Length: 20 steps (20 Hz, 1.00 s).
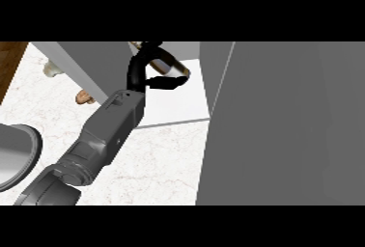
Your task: Pick up the wine, place it into the cabinet and close the cabinet
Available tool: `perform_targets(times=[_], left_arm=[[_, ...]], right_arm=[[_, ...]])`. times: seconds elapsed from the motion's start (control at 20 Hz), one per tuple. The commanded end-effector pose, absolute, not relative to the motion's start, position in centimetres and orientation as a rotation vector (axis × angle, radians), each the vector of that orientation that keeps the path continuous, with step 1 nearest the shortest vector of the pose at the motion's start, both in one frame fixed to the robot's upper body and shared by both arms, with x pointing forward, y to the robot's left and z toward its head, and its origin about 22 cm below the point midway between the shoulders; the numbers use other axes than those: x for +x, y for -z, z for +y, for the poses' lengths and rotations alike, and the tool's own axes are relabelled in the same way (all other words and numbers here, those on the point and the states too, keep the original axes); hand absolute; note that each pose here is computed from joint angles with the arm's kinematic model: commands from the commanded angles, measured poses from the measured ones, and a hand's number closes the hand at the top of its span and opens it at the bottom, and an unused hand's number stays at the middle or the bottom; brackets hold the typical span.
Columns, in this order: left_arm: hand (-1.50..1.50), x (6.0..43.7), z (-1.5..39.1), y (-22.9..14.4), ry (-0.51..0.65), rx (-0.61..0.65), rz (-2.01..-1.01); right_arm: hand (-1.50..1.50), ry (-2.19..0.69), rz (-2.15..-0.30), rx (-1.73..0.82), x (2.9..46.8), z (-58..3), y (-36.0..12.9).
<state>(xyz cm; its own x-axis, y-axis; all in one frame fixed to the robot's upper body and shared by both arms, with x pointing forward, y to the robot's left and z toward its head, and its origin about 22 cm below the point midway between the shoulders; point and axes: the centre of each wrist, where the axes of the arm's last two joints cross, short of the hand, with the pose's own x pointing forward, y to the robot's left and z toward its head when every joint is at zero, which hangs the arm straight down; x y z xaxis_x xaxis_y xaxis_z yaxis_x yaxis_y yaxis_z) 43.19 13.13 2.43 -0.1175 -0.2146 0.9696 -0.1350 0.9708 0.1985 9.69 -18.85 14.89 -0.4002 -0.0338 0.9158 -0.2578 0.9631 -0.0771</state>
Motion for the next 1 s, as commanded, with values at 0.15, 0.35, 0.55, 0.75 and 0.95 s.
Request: perform_targets(times=[0.15,0.35,0.55,0.75,0.95], left_arm=[[-1.5,43.9,14.3,-3.5,0.084,0.392,-1.707],[-1.5,44.5,13.9,-4.8,0.038,0.368,-1.735],[-1.5,44.6,14.4,-5.0,0.058,0.201,-1.77],[1.5,44.8,12.0,-6.2,-0.015,0.065,-1.819],[1.5,44.2,10.4,-5.5,-0.041,-0.076,-1.859]], right_arm=[[-1.5,-0.198,-1.963,0.305,8.1,-19.3,-17.1],[-1.5,-0.212,-1.943,0.323,7.9,-19.0,-16.3],[-1.5,-0.195,-1.979,0.322,7.9,-19.0,-16.7],[-1.5,-0.22,-1.973,0.319,7.3,-19.6,-17.9],[-1.5,-0.206,-1.976,0.302,7.1,-19.4,-17.7]])
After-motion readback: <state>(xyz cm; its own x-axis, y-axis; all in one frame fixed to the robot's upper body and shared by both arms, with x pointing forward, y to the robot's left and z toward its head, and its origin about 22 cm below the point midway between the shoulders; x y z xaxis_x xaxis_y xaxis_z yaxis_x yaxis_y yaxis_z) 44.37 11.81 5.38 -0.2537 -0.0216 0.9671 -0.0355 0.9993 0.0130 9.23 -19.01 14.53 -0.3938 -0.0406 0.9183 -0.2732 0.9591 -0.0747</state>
